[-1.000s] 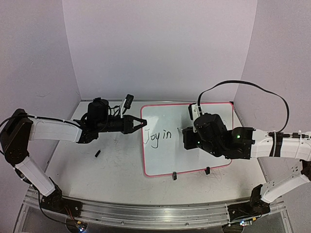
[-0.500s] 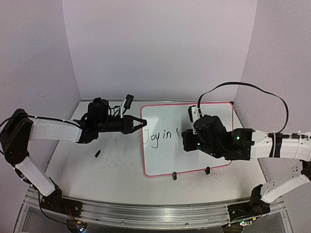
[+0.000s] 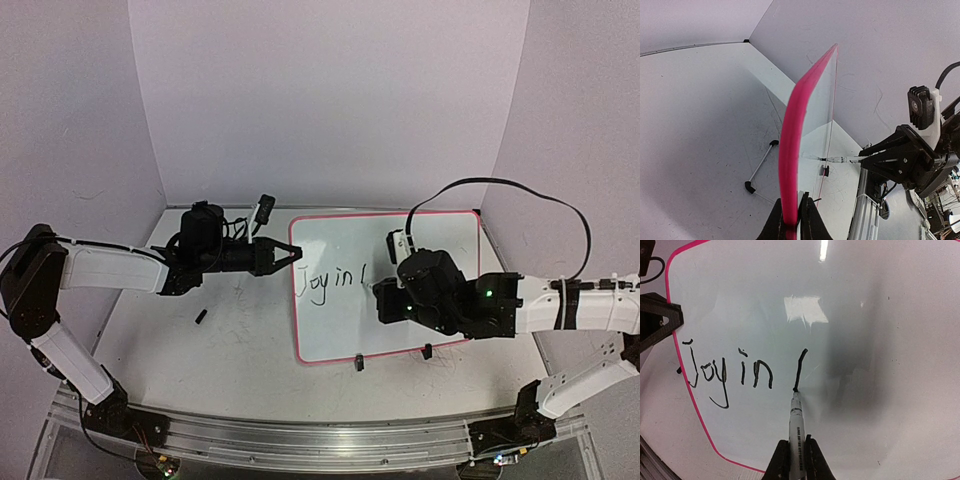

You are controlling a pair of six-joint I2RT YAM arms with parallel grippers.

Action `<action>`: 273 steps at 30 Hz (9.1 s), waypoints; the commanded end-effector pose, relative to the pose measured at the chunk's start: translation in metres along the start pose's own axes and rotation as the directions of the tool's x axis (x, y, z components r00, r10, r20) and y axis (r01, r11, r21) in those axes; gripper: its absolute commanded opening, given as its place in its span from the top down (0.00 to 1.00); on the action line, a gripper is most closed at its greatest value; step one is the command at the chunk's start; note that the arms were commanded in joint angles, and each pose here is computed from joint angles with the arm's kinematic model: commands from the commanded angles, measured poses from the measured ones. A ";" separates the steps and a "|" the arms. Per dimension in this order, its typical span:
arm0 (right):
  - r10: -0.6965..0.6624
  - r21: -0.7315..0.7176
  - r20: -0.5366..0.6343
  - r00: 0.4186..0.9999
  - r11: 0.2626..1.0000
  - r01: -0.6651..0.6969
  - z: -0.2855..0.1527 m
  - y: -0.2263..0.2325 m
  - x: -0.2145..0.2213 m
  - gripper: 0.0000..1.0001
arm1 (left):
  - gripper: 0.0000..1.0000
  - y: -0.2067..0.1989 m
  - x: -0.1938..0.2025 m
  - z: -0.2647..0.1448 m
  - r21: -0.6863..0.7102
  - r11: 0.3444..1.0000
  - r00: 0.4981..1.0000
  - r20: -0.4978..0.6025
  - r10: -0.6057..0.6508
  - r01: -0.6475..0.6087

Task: Write a sentence on the whiteboard

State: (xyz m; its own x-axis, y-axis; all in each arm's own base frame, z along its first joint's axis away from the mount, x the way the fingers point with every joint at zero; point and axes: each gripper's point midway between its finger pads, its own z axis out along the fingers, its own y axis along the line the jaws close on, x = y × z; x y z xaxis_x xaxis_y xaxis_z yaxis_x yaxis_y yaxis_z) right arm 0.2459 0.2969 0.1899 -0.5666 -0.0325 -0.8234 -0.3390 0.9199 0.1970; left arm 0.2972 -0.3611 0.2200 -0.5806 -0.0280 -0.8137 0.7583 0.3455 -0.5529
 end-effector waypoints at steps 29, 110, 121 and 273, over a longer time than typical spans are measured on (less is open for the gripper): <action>0.014 -0.031 0.129 0.992 0.999 -0.010 -0.008 0.012 -0.041 1.00 | 1.00 0.006 -0.010 -0.004 -0.056 0.998 0.999 0.041 0.018 -0.016; 0.029 0.013 0.136 0.990 0.999 -0.031 -0.009 -0.020 -0.044 1.00 | 1.00 0.004 -0.013 -0.003 -0.044 0.999 0.999 0.042 0.014 -0.012; 0.026 0.044 0.111 0.993 0.999 -0.031 -0.006 -0.026 -0.034 1.00 | 1.00 0.004 -0.013 -0.003 -0.045 0.999 0.999 0.043 0.013 -0.012; 0.106 0.068 0.095 0.990 0.991 -0.113 -0.013 -0.046 -0.011 1.00 | 1.00 0.004 -0.009 -0.003 -0.040 0.999 0.999 0.034 0.004 -0.003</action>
State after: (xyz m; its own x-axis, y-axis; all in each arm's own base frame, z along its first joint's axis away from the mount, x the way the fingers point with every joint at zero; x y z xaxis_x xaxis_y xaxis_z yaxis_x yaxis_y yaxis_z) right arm 0.2568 0.2591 0.2043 -0.5243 0.0999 -0.8457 -0.2552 0.9290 0.2679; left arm 0.2914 -0.3639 0.2211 -0.5960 -0.0211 -0.8027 0.7569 0.3190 -0.5704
